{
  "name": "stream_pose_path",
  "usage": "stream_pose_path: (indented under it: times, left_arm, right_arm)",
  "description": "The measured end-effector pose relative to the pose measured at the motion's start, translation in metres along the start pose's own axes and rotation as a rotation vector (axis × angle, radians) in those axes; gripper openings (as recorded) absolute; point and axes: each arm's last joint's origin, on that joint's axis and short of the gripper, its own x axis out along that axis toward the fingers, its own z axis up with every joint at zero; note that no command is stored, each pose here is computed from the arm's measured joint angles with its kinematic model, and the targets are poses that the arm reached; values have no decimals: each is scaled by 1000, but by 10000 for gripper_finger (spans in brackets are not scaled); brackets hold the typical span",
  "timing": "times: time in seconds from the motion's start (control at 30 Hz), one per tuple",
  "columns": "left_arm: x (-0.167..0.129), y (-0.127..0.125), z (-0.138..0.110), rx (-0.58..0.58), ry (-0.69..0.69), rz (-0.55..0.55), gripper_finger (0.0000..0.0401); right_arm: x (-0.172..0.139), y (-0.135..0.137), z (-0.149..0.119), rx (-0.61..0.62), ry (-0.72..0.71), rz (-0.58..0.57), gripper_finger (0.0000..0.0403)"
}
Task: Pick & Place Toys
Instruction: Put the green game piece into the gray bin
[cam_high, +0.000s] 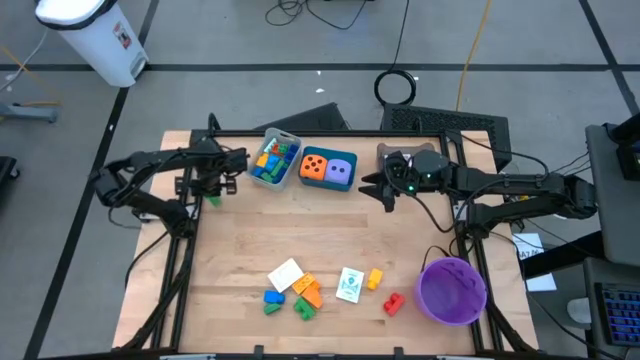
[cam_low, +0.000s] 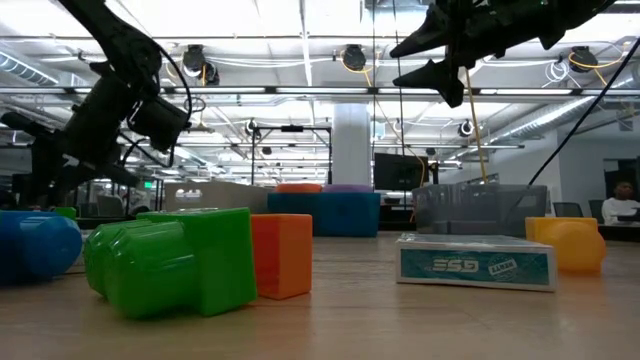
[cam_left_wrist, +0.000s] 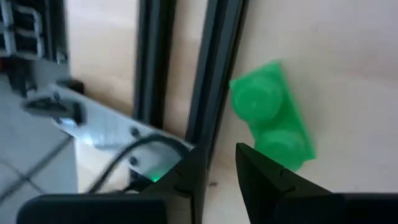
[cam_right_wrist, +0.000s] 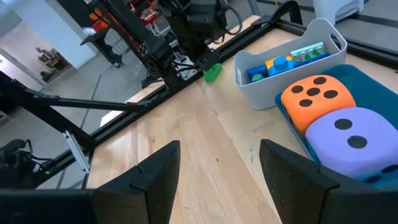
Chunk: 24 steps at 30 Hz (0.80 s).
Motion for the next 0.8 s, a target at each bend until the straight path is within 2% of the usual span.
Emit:
stream_pose_path:
  times: [0.1,0.53,0.8]
  left_arm:
    - [6,-5,-1,9,24,29,90]
    - [6,-6,1,-43,-29,41,90]
    - [7,-16,4,0,-24,-74,90]
  right_arm:
    - [0,0,0,0,1,1,212]
    - [0,0,0,0,2,2,212]
    - [0,0,0,-9,2,2,212]
